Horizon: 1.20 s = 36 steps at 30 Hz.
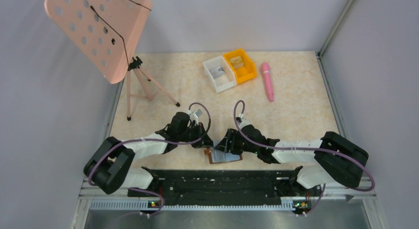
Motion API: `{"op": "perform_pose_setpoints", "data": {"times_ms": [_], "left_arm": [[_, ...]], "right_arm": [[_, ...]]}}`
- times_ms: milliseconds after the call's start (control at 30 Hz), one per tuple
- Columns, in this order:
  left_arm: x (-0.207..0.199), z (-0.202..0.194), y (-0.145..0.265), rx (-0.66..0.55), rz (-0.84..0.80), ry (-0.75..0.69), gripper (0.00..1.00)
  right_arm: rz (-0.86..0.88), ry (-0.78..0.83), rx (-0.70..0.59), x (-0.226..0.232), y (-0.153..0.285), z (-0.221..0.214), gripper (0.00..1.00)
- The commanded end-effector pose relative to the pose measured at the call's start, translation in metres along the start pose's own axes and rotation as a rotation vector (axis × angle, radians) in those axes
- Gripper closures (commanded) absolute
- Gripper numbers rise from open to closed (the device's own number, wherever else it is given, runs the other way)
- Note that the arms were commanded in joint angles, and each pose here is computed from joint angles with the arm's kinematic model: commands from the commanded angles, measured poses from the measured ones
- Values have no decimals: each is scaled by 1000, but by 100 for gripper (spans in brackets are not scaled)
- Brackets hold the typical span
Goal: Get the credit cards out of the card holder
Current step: Remove the credit card from the card holder.
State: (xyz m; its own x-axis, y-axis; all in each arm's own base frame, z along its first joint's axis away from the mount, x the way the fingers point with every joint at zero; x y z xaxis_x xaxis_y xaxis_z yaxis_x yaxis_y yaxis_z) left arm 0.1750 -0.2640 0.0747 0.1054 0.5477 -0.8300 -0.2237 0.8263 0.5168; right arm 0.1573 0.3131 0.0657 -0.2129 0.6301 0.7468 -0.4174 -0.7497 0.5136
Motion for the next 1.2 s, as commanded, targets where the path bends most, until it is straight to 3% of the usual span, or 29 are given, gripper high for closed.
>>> {"op": "perform_pose_setpoints", "data": {"times_ms": [0, 200, 400, 833, 1167], "left_arm": [[-21, 6, -2, 2, -74, -43, 96], [-24, 0, -8, 27, -91, -34, 95], [-27, -2, -9, 33, -93, -44, 95], [-41, 1, -23, 51, -101, -61, 93], [-44, -5, -39, 84, -85, -38, 93]], "right_arm": [[18, 24, -17, 14, -4, 14, 45], [-28, 30, -8, 11, -4, 16, 34], [-48, 28, 3, 9, -2, 15, 33], [-180, 66, -44, -5, 22, 27, 55], [-223, 84, -48, -13, 43, 26, 56]]}}
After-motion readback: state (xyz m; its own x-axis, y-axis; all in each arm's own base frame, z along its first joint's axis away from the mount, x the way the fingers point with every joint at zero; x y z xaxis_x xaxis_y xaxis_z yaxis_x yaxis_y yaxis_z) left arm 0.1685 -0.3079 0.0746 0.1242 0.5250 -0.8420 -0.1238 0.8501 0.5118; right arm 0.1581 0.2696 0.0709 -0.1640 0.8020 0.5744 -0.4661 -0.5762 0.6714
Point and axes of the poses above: each gripper's point midway between its finger pads, its own y axis back along the fingers, its own x axis along the line the jaws close on, z = x × y, the point moved 1 cm from there along y, back along the fingers, and after that the axes turned 1 degree about y, right-handed, at the moved point
